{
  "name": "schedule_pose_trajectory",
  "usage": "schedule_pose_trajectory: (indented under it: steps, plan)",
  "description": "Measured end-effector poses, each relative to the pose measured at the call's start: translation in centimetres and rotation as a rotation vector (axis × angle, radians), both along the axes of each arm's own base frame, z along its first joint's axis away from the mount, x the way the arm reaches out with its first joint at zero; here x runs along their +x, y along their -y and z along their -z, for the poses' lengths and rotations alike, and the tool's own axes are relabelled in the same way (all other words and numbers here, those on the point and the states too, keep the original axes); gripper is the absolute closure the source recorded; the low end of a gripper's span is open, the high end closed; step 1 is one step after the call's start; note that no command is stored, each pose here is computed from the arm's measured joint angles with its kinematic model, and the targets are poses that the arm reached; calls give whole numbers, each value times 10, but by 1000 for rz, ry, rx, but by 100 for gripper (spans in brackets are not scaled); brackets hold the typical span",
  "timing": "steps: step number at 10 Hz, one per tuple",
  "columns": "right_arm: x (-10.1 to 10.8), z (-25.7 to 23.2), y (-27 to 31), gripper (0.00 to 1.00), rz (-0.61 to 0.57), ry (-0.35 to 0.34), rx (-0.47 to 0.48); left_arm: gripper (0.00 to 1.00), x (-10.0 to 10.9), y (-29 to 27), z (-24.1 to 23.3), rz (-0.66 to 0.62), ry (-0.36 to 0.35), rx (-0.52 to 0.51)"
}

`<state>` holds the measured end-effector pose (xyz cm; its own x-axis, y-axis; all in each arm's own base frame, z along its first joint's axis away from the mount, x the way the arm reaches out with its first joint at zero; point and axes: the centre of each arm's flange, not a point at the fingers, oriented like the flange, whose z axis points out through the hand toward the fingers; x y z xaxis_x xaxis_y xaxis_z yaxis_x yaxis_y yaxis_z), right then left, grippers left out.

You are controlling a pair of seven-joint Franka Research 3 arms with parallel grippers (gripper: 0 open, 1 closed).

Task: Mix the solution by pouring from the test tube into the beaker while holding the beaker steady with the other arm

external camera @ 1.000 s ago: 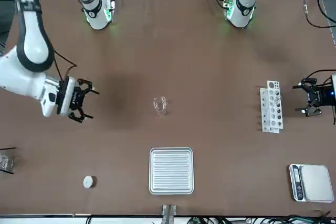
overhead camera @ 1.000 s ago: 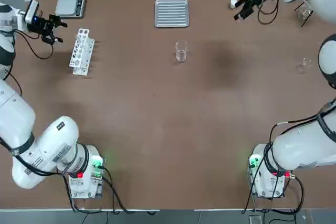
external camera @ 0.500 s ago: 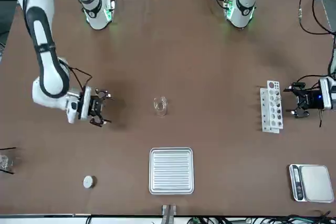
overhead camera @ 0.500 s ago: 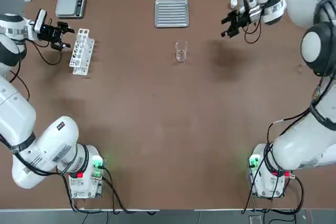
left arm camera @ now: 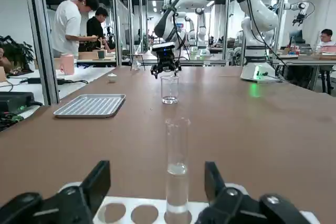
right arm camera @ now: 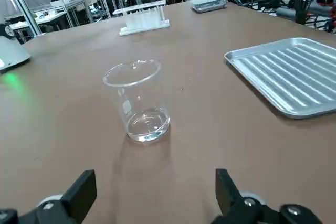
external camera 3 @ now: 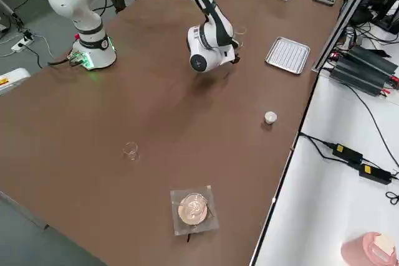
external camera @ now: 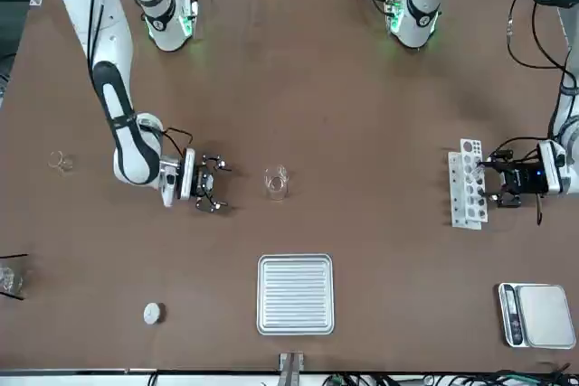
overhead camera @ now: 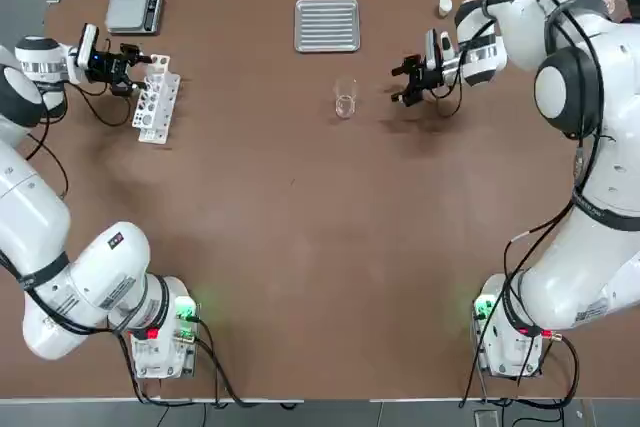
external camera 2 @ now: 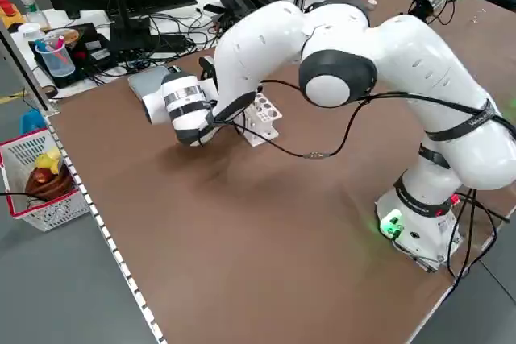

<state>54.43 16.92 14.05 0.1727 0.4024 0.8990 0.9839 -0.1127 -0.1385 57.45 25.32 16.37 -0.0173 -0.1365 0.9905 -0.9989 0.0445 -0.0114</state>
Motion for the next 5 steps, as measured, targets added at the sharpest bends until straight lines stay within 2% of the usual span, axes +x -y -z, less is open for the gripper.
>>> schedule_pose_trajectory:
  steps: [2,5]
  plan:
    - [-12,10,-21,0,-29,26,12,35,0,4,7,3,-2,-12]
    - [-30,18,-58,0,-41,10,28,48,2,7,6,7,5,-20]
